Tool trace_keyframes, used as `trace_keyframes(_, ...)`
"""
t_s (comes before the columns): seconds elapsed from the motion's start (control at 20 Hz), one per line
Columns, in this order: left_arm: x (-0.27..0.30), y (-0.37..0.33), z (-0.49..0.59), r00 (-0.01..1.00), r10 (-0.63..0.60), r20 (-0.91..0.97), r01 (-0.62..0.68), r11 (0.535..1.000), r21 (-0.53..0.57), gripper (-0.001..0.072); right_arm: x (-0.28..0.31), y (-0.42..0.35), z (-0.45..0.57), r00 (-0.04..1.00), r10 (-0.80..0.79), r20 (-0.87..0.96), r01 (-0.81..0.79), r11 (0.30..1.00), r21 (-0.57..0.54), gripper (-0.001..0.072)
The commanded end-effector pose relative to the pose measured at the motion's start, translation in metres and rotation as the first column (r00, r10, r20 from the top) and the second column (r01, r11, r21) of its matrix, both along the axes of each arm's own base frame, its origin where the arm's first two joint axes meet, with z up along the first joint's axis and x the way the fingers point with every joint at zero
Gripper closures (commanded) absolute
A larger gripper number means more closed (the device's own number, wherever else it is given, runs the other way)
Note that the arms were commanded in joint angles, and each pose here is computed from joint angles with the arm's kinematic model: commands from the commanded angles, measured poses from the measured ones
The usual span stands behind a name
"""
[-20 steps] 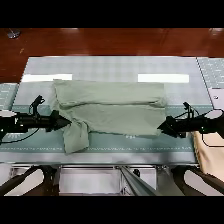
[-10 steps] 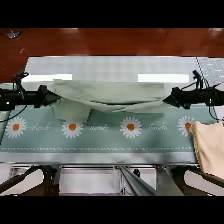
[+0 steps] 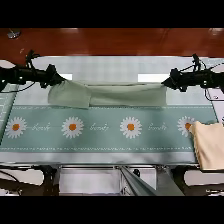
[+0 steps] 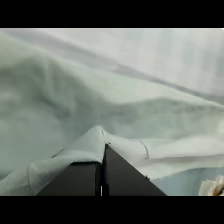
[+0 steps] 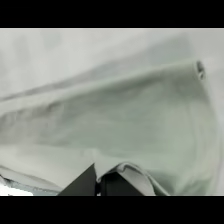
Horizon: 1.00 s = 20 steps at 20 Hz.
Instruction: Fold the shirts.
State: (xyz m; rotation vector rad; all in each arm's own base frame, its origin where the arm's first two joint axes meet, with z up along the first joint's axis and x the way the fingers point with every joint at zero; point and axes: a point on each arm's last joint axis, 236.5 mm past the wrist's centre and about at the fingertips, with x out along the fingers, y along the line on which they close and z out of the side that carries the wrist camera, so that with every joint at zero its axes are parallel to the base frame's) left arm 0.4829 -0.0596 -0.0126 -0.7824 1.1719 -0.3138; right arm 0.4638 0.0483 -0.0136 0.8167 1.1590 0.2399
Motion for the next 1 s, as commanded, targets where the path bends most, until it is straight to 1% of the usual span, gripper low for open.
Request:
trace_keyframes(0.0, 0.026, -0.002, -0.018, 0.999, -0.010, -0.045, 0.011, 1.000, 0.013, 0.0683, 0.022, -0.002, -0.016, 1.000, -0.020, -0.021, 0.021, 1.000, 0.016, 0.0696)
trace_keyframes(0.25, 0.048, 0.004, -0.024, 0.999, 0.013, -0.036, -0.013, 1.000, 0.013, 0.0683, 0.027, 0.002, -0.042, 0.998, -0.017, -0.062, 0.018, 1.000, 0.021, 0.0696)
trace_keyframes(0.45, 0.045, 0.002, -0.037, 0.998, 0.003, -0.069, -0.002, 1.000, 0.002, 0.0675, 0.030, 0.000, -0.043, 0.998, -0.030, -0.057, 0.031, 0.999, 0.020, 0.0691)
trace_keyframes(0.5, 0.042, 0.000, -0.037, 0.997, -0.010, -0.081, 0.010, 1.000, -0.004, 0.0478, 0.031, 0.001, -0.041, 0.998, -0.035, -0.056, 0.037, 0.999, 0.036, 0.0498)
trace_keyframes(0.55, 0.037, 0.001, -0.033, 0.995, -0.031, -0.091, 0.030, 0.999, -0.011, 0.0025, 0.031, 0.000, -0.032, 0.999, -0.026, -0.048, 0.029, 0.997, 0.068, 0.0109)
trace_keyframes(0.6, 0.032, 0.009, -0.023, 0.993, -0.060, -0.099, 0.059, 0.998, -0.014, 0.0004, 0.030, -0.004, -0.020, 0.999, 0.003, -0.032, 0.000, 0.996, 0.089, 0.0090)
trace_keyframes(0.65, 0.026, 0.025, -0.013, 0.990, -0.082, -0.113, 0.083, 0.997, 0.006, 0.0004, 0.025, -0.013, -0.008, 0.999, 0.034, -0.027, -0.031, 0.994, 0.104, 0.0090)
trace_keyframes(0.7, 0.013, 0.051, -0.007, 0.982, -0.077, -0.170, 0.086, 0.995, 0.048, 0.0005, 0.016, -0.029, -0.001, 0.997, 0.073, -0.028, -0.070, 0.993, 0.092, 0.0090)
trace_keyframes(0.75, -0.005, 0.082, -0.007, 0.967, -0.040, -0.252, 0.070, 0.991, 0.113, 0.0005, 0.001, -0.051, -0.003, 0.995, 0.074, -0.073, -0.069, 0.995, 0.067, 0.0090)
trace_keyframes(0.85, -0.036, 0.130, -0.004, 0.950, 0.027, -0.312, 0.049, 0.971, 0.232, 0.0006, -0.032, -0.080, -0.028, 0.973, 0.044, -0.225, -0.046, 0.999, -0.003, 0.0090)
trace_keyframes(0.9, -0.041, 0.140, 0.000, 0.955, 0.054, -0.293, 0.026, 0.965, 0.262, 0.0005, -0.043, -0.083, -0.041, 0.961, 0.028, -0.277, -0.036, 0.999, -0.022, 0.0091)
trace_keyframes(0.95, -0.041, 0.140, 0.007, 0.970, 0.061, -0.234, 0.006, 0.961, 0.276, 0.0005, -0.049, -0.078, -0.054, 0.952, 0.020, -0.304, -0.029, 0.999, -0.024, 0.0090)
